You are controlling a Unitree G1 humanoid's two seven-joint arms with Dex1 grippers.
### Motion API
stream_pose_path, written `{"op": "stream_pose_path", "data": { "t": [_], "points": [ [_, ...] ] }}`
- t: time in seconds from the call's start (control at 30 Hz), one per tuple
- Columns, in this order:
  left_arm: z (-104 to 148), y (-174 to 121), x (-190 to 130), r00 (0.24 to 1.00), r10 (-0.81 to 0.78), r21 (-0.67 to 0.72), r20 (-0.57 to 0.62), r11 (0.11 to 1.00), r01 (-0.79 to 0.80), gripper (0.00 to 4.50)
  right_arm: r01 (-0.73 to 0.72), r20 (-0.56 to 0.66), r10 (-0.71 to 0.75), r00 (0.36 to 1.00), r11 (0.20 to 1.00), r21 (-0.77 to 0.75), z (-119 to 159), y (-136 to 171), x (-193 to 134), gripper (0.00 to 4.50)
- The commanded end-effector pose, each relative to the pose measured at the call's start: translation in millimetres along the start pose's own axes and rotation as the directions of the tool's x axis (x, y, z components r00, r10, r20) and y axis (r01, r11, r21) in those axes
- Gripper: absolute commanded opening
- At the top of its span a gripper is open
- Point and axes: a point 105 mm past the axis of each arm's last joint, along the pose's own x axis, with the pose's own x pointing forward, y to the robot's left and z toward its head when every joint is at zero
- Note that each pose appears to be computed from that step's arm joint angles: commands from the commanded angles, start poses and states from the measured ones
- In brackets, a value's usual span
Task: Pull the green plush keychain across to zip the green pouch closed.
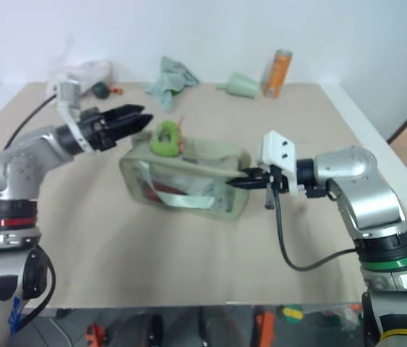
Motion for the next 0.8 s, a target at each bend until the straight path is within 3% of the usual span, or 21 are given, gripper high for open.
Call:
{"op": "stream_pose_path", "data": {
  "t": [0.03,0.3,0.57,0.73,0.8],
  "points": [
    [11,-8,-24,0.999,-0.028,0.031,0.016,0.999,0.027,3.68,0.007,0.025,-0.006,1.000,0.998,-0.057,13,-3,-1,0.00],
    [-33,-19,-67,0.974,-0.059,0.076,-0.217,0.994,0.078,3.68,0.001,0.023,0.001,1.000,0.998,-0.059,12,-4,0,0.00],
    [-58,-1,-61,0.963,0.006,0.059,-0.271,0.998,0.011,3.68,0.011,0.027,-0.009,1.000,0.998,-0.068,15,-4,-2,0.00],
    [-57,1,-54,0.972,-0.018,0.033,-0.233,0.999,0.026,3.68,0.016,0.024,-0.015,1.000,0.998,-0.067,15,-3,-4,0.00],
    [-56,1,-50,0.978,-0.030,0.002,-0.206,1.000,0.031,2.88,0.019,0.020,-0.017,1.000,0.998,-0.065,15,-3,-5,0.00]
  ]
}}
